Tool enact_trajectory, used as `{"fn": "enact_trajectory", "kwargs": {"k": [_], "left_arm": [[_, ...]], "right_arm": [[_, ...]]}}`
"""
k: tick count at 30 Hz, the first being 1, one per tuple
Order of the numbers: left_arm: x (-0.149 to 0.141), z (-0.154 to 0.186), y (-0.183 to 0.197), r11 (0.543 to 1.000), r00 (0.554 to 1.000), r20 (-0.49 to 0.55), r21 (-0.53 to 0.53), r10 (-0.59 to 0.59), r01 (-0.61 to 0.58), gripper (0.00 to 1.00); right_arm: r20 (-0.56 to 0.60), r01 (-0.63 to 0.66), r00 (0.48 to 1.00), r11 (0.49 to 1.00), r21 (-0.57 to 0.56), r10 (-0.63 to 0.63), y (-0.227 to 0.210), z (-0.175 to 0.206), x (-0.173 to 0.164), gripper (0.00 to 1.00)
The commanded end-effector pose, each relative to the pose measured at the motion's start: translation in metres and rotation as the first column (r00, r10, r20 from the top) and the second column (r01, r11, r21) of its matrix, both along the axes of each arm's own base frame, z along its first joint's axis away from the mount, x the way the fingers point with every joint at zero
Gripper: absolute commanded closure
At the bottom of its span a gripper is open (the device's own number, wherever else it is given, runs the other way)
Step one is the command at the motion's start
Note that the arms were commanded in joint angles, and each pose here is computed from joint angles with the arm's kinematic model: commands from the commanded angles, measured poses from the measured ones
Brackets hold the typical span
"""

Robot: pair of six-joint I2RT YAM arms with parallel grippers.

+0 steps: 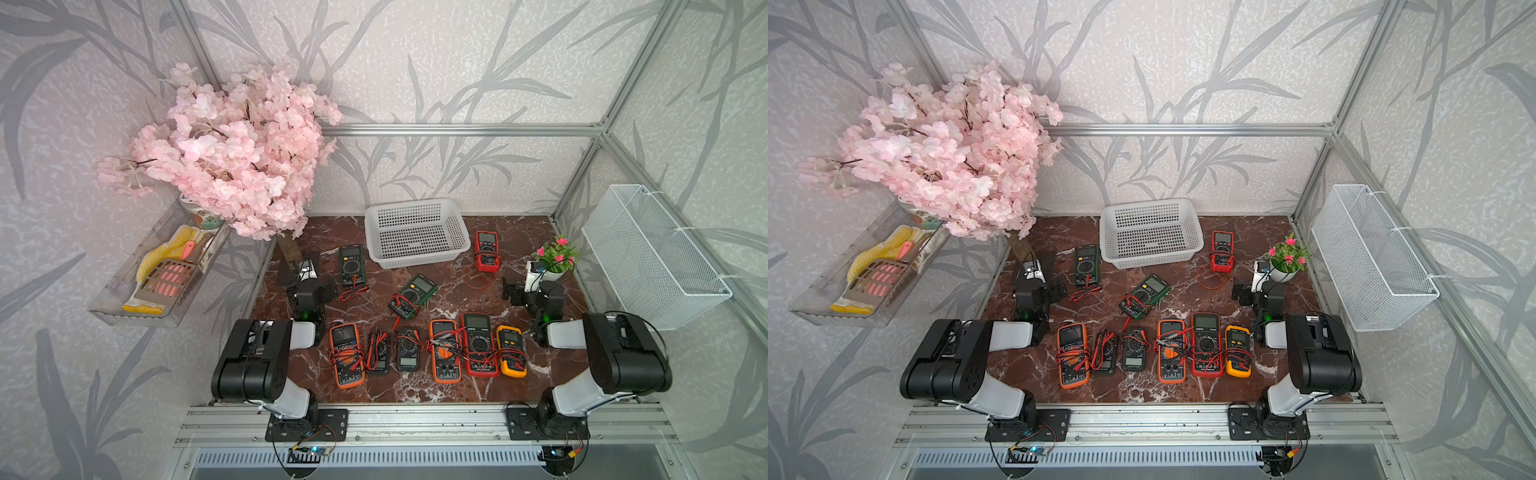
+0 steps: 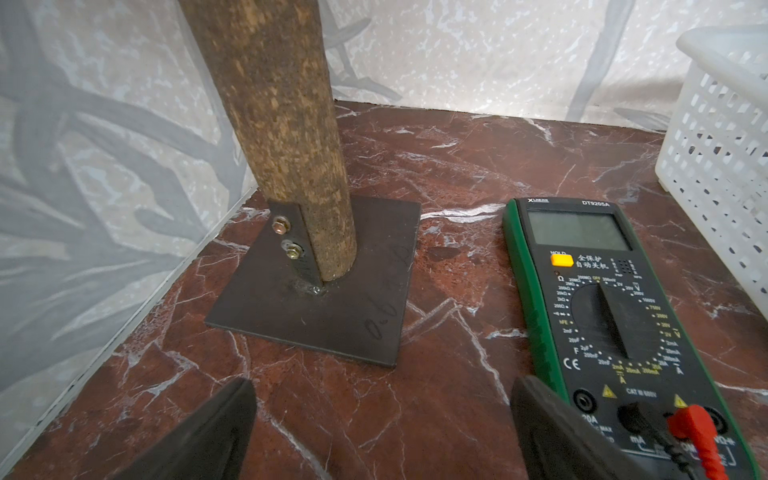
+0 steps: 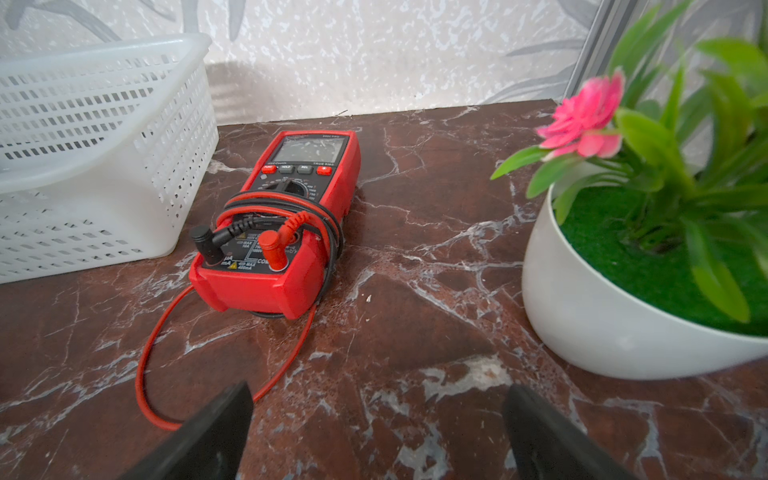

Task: Put the multimeter into the basket
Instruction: Pick up the multimeter from the center of the board.

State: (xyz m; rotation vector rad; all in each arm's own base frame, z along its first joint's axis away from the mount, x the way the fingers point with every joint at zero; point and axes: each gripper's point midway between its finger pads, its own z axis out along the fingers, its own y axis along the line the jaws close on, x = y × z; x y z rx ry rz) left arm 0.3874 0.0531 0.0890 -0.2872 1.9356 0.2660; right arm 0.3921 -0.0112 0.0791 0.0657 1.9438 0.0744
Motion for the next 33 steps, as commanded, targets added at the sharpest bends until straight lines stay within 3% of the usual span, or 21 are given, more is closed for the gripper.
{"fn": "enact_trajectory", "kwargs": {"k": [1,15,24,28,33], "left_arm": [[0.002,0.008,0.001,1.000,1.000,0.022,0.002,0.003,-0.003,0.00],[0.002,0.008,0.001,1.000,1.000,0.020,-0.001,0.001,-0.001,0.00],[0.004,0.021,-0.011,0.997,0.997,-0.003,-0.001,-0.076,0.076,0.00],[-0.004,0.044,-0.007,0.999,0.999,-0.019,-0.012,-0.040,0.040,0.00],[-0.016,0.082,-0.014,0.998,0.998,-0.006,-0.020,-0.054,0.054,0.00]], "right_arm": [[0.037,-0.010,0.999,1.000,-0.003,0.010,0.002,0.010,0.006,0.01],[0.042,-0.007,0.999,1.000,-0.003,0.007,0.002,0.011,0.006,0.01],[0.128,0.173,0.976,0.985,0.011,-0.173,-0.026,0.042,-0.018,0.01],[0.045,0.193,0.979,0.978,0.083,-0.197,-0.025,0.062,-0.026,0.01],[0.052,0.149,0.984,0.954,0.260,-0.168,-0.009,0.112,-0.030,0.01]]}}
